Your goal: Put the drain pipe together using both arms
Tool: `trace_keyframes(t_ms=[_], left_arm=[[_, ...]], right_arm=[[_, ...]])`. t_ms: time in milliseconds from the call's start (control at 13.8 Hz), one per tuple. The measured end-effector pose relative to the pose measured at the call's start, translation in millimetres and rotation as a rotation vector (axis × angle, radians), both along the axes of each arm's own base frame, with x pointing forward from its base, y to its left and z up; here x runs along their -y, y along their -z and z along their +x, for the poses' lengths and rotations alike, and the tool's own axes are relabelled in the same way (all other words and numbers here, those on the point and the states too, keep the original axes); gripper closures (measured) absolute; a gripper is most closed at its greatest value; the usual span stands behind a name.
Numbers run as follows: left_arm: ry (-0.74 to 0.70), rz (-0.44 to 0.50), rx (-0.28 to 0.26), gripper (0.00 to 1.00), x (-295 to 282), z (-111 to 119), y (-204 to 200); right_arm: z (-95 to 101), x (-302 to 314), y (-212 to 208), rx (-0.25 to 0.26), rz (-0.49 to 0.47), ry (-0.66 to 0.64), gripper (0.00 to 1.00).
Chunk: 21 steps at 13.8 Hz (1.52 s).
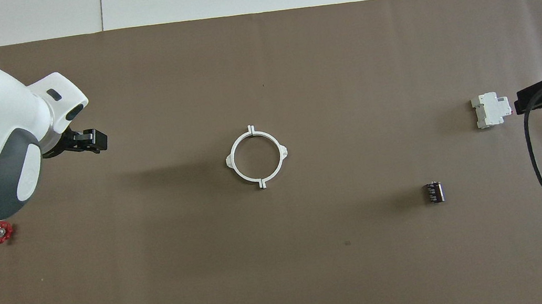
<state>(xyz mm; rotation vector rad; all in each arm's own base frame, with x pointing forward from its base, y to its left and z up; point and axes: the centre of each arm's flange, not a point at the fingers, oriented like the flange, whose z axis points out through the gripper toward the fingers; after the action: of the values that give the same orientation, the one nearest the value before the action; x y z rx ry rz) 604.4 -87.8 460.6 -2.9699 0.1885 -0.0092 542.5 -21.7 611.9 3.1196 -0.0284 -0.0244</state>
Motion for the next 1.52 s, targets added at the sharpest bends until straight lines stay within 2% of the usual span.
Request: trace_keyframes(t_ms=[145, 290, 435, 653, 943, 1161, 1524], left_arm=[[0.021, -0.003, 0.003, 0.0, -29.3, 0.9, -15.4], [0.038, -0.065, 0.004, 0.0, -67.9, -0.9, -29.5], [0.047, -0.103, -0.005, 0.0, -104.6, -8.6, -43.5], [0.074, -0.111, -0.013, 0.0, -131.3, -18.1, -56.9], [0.084, -0.121, -0.013, 0.0, -128.3, -21.2, -63.7], [0.08, -0.147, 0.002, 0.0, -122.6, -33.0, -90.1], [0.006, -0.164, -0.002, 0.0, -72.9, -53.1, -120.1]], right_arm=[[0.0, 0.0, 0.0, 0.0, 0.0, 0.0, 0.0], [0.0, 0.0, 0.0, 0.0, 0.0, 0.0, 0.0], [0.0, 0.0, 0.0, 0.0, 0.0, 0.0, 0.0], [0.0, 0.0, 0.0, 0.0, 0.0, 0.0, 0.0], [0.0, 0.0, 0.0, 0.0, 0.0, 0.0, 0.0], [0.0, 0.0, 0.0, 0.0, 0.0, 0.0, 0.0], [0.0, 0.0, 0.0, 0.0, 0.0, 0.0, 0.0]])
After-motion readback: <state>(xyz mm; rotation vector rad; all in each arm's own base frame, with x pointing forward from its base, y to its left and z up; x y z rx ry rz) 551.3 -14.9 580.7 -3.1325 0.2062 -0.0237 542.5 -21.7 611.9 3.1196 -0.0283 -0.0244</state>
